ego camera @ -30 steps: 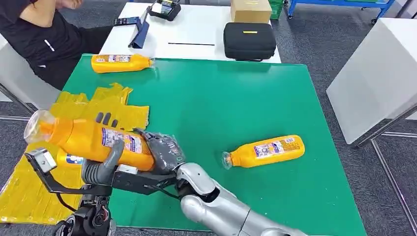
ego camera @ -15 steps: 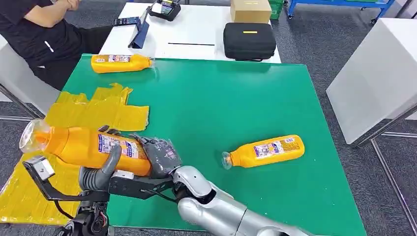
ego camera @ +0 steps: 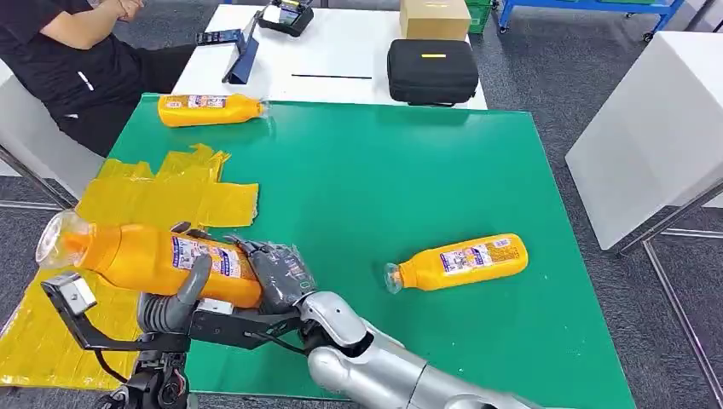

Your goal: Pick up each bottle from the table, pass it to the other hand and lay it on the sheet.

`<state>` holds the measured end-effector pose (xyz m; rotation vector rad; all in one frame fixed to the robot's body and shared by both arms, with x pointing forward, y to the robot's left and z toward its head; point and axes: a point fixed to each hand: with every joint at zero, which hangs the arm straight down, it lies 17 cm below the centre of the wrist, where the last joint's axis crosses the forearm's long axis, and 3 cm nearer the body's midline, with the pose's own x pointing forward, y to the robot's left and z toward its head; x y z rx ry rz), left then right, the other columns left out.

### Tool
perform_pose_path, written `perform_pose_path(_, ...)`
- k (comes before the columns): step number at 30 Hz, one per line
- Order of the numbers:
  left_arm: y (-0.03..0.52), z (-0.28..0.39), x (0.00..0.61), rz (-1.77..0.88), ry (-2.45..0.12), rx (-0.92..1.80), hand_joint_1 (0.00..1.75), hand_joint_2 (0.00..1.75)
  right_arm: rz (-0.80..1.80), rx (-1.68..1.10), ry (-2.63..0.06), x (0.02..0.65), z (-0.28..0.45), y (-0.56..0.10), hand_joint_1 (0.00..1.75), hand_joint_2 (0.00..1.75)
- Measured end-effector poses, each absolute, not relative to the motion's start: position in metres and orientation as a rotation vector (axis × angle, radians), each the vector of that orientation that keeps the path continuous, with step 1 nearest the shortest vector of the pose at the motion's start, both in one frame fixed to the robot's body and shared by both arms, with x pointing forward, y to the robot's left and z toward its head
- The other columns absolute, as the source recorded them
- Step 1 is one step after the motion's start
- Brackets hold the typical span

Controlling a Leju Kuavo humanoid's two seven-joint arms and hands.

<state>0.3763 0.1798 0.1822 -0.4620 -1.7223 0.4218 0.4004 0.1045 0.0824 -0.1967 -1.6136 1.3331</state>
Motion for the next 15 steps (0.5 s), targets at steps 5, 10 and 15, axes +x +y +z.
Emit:
perform_pose_path(5,0.174,0.187,0.376,0.399,-1.734,-0.482,1.75,1.75,1.262,-0.241,-1.631,0.407,0.084,0.093,0.00,0.00)
perform_pose_path(10,0.161,0.196,0.371,0.331,-1.787,-0.471,1.75,1.75,1.170,-0.302,-1.598,0.422,0.076,0.062,0.00,0.00)
perform_pose_path(15,0.163,0.203,0.373,0.279,-1.846,-0.378,1.75,1.75,1.047,-0.342,-1.590,0.439,0.081,0.020,0.00,0.00)
